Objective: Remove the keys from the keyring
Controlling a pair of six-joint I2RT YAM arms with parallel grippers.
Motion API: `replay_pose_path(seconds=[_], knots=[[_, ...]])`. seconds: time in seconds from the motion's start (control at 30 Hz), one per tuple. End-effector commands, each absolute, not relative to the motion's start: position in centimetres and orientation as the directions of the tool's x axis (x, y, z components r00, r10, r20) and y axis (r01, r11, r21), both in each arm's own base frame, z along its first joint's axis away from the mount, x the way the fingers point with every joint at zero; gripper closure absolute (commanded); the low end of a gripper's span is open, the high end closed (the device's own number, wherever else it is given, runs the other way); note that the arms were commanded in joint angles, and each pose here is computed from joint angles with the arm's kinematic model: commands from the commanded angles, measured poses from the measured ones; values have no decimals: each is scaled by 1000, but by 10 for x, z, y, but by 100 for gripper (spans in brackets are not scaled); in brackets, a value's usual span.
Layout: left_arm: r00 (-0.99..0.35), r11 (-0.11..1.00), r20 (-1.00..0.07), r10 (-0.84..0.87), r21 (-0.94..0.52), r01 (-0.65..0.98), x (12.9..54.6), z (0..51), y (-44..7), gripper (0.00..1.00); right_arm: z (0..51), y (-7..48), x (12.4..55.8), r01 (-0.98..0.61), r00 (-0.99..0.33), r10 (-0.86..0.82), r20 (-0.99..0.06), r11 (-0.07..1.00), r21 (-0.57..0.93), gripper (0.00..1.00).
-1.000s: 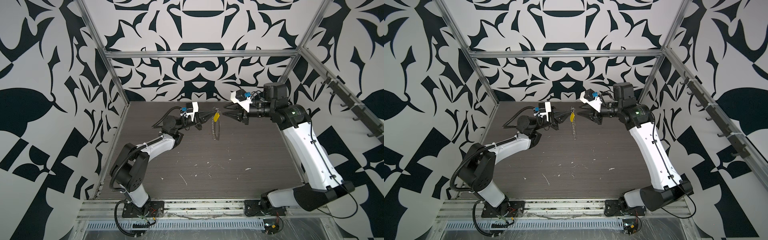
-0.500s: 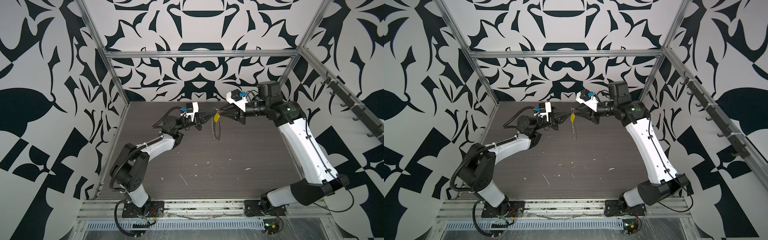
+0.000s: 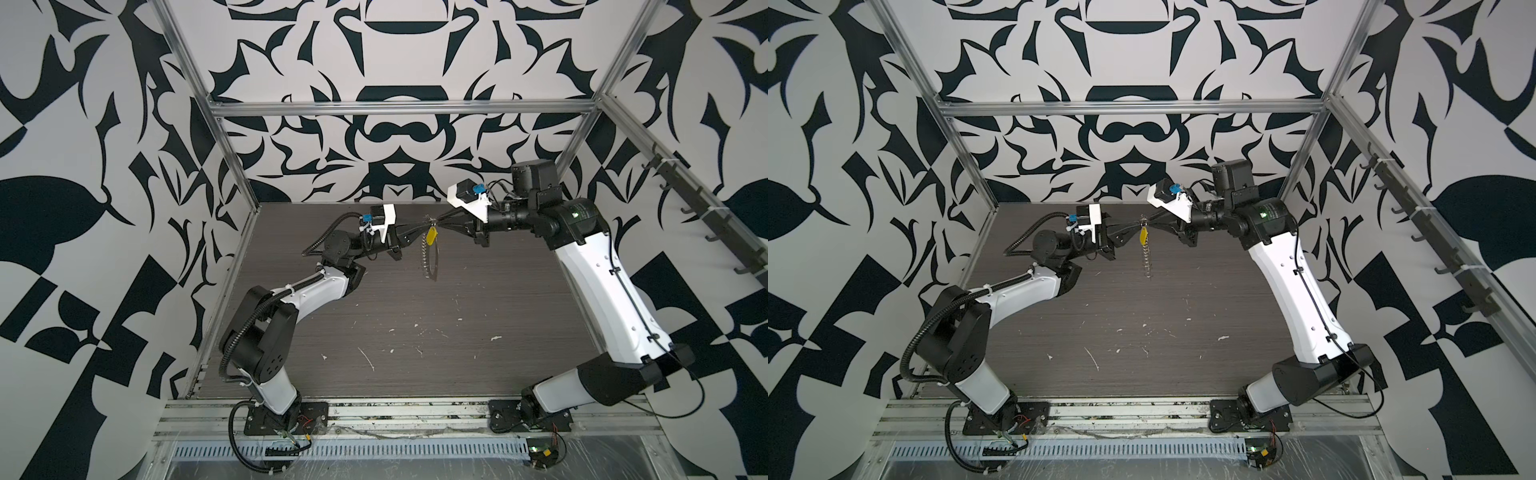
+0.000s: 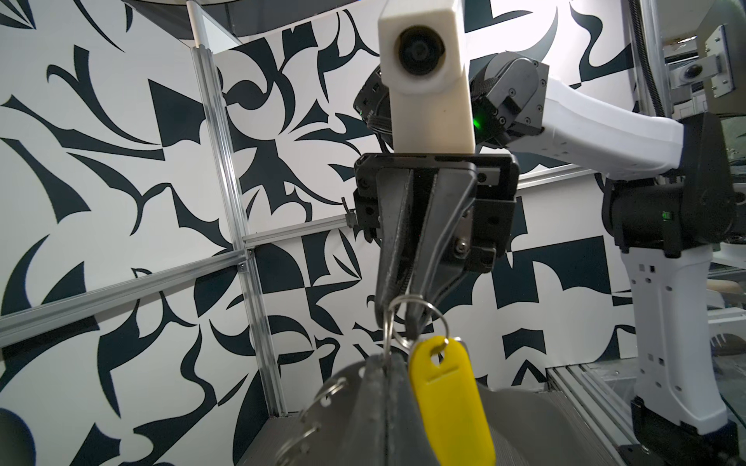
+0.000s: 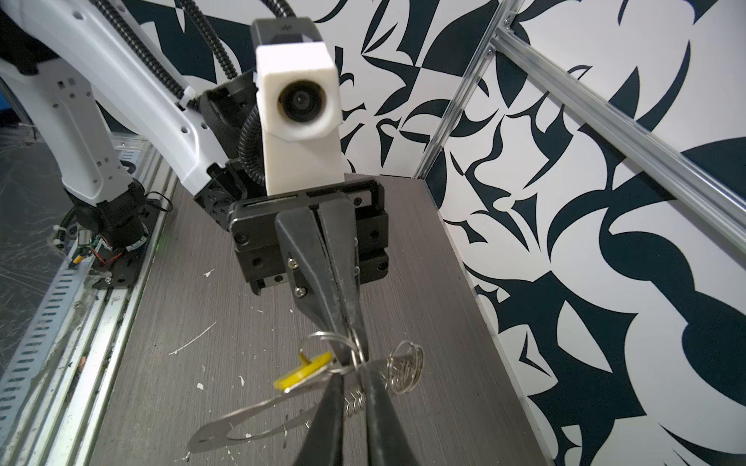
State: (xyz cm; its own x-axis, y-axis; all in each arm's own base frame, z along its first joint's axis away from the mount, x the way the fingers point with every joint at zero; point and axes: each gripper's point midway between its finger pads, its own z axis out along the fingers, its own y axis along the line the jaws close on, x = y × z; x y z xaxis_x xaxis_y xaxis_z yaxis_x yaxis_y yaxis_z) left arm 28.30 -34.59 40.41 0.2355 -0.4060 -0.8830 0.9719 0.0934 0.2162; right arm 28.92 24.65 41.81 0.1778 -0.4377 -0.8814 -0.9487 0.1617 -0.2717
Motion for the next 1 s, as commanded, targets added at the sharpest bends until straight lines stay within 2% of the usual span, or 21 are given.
replay_pose_path(seconds=[0.0, 0.2, 0.47, 0.8, 0.97], knots=[[282, 99, -846, -452, 267, 959, 270, 425, -337, 100, 424, 251, 284, -946, 197, -440, -876, 150, -288, 79], [283, 97, -845, -453, 269, 958, 269, 427, -337, 100, 423, 253, 284, -944, 202, -452, -869, 147, -296, 81], [283, 96, -847, -451, 270, 958, 269, 425, -338, 100, 423, 251, 291, -932, 201, -476, -856, 176, -317, 77], [288, 98, -846, -448, 274, 957, 269, 423, -338, 100, 423, 251, 291, -934, 200, -474, -858, 173, -313, 78], [287, 100, -848, -446, 272, 957, 270, 422, -338, 100, 429, 249, 295, -920, 208, -483, -850, 198, -338, 75]])
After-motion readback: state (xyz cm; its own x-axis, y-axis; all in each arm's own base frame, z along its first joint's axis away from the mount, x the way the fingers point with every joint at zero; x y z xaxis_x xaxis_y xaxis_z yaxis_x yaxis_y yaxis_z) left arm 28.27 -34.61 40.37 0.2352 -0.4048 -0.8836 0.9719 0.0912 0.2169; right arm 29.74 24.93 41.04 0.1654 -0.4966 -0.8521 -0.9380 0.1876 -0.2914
